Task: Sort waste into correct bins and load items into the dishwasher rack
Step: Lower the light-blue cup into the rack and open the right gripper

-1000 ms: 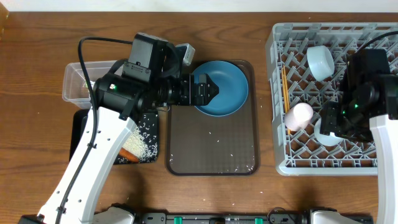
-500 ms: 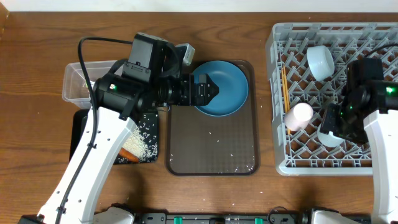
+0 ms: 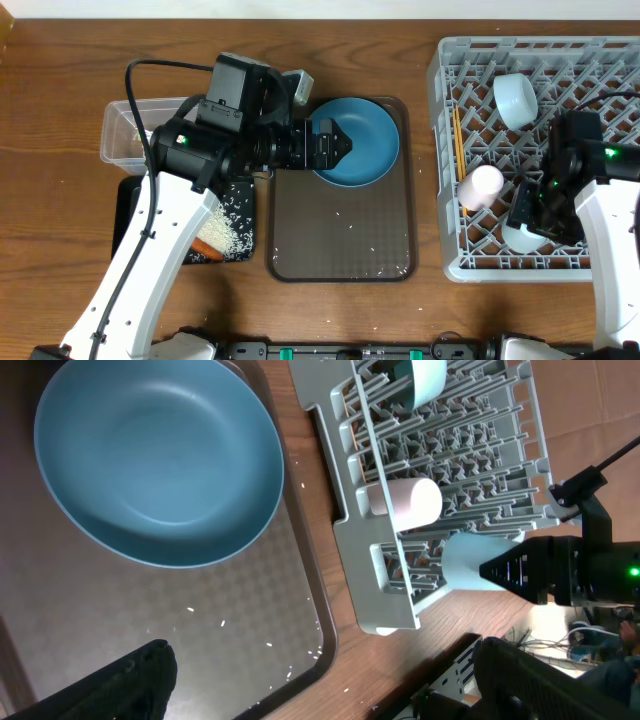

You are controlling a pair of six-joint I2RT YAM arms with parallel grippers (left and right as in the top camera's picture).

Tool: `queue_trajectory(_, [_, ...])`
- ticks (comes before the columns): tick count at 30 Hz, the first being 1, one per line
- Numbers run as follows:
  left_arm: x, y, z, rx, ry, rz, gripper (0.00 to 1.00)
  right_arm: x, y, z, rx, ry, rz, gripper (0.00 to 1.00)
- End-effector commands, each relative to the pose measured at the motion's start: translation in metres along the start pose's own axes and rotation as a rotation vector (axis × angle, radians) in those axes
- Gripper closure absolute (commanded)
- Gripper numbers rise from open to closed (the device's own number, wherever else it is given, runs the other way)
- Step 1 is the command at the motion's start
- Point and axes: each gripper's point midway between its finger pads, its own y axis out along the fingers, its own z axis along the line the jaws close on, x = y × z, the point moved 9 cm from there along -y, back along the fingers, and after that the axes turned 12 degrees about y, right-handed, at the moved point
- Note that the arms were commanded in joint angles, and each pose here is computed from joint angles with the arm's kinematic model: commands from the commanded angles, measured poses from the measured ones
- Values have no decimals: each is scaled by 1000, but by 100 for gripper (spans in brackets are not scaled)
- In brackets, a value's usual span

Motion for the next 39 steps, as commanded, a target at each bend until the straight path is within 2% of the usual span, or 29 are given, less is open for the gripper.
queue_trajectory(1, [0,-1,1,13,7,-4,3,-3,0,-1,11,16,22,72])
queue_trajectory(7, [0,-1,1,13,7,-3,3,-2,-2,6,89,-25,25,74])
queue_trajectory(24, [0,-1,1,13,7,-4,3,-9,-13,3,94,-26,72,72])
queue_trajectory(33, [0,-1,1,13,7,-3,3,-4,-18,-3,69,-12,44,71])
queue_trajectory(39, [0,-1,1,13,7,-3,3,3,-43,-9,89,4,-5,71])
